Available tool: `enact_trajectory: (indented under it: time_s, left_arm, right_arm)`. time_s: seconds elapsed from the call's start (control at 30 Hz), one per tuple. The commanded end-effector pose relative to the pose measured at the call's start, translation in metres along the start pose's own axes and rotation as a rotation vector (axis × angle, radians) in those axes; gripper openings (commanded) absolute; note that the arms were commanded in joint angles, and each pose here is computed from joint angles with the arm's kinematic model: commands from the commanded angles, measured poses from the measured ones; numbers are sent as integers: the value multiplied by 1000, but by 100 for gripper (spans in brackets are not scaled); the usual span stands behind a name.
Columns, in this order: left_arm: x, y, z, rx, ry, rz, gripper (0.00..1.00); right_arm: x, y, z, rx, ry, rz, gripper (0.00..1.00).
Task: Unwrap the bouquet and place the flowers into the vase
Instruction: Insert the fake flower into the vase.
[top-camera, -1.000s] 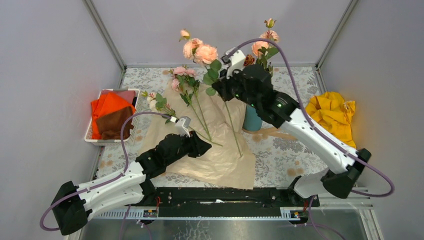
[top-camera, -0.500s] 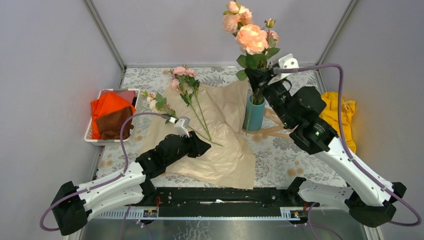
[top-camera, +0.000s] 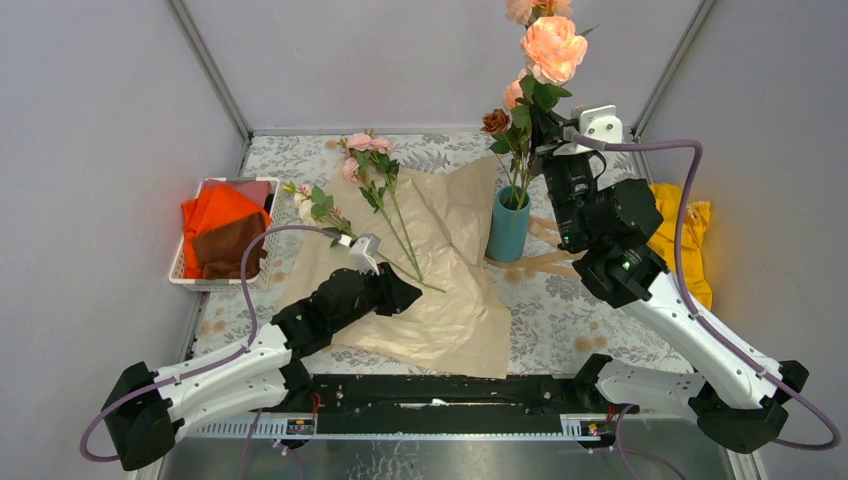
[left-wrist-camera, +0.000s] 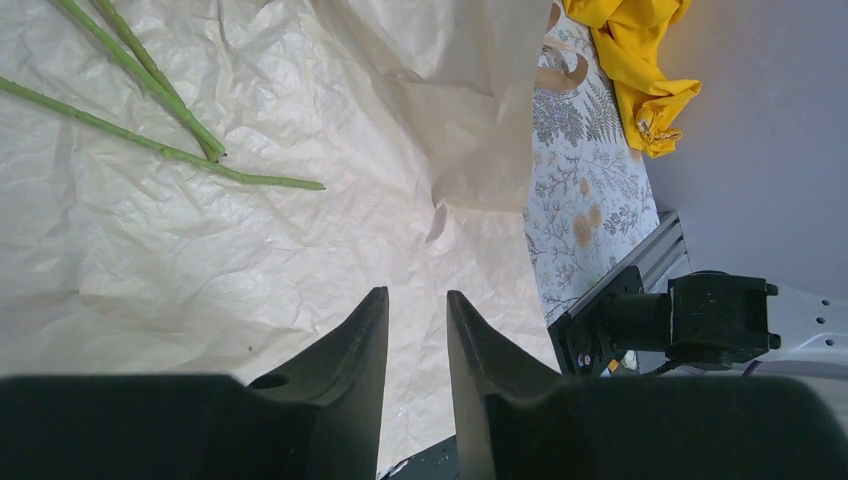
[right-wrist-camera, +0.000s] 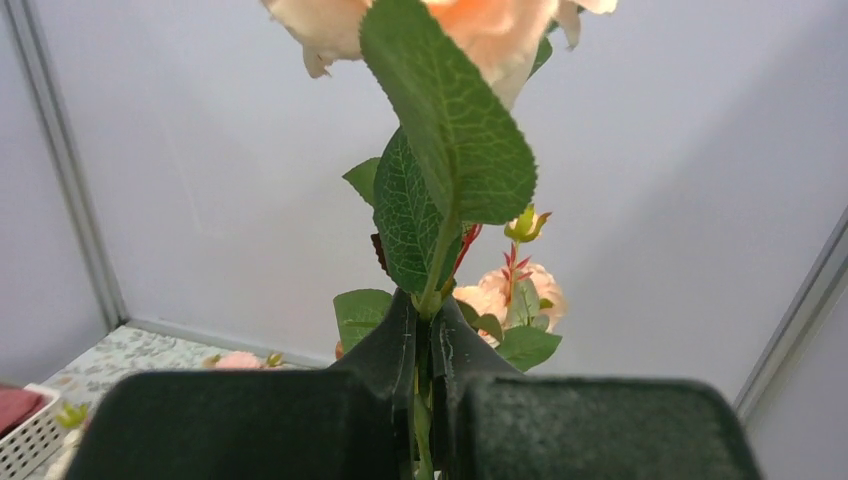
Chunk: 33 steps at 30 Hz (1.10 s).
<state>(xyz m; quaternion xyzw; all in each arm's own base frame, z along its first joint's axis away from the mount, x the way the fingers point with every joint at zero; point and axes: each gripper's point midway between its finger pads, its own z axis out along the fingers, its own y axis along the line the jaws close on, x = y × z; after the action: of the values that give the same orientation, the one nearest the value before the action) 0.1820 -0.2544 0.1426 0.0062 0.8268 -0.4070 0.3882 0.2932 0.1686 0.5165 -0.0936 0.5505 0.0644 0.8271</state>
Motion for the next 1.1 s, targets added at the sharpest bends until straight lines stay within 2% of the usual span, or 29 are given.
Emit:
enact_trajectory:
  time_s: [0.0,0.63,1.07]
  left_arm:
    - [-3,-1,0,0,-24,-3,34]
    - [-4,3,0,-11,-32,-2,34]
    - [-3,3,-1,-11,-27,2,34]
  right_arm:
    - [-37,-24,10,121,-113,-8,0]
    - [-50,-20,48,152,-151,-115,0]
    - [-11,-26,45,147,-149,-69,0]
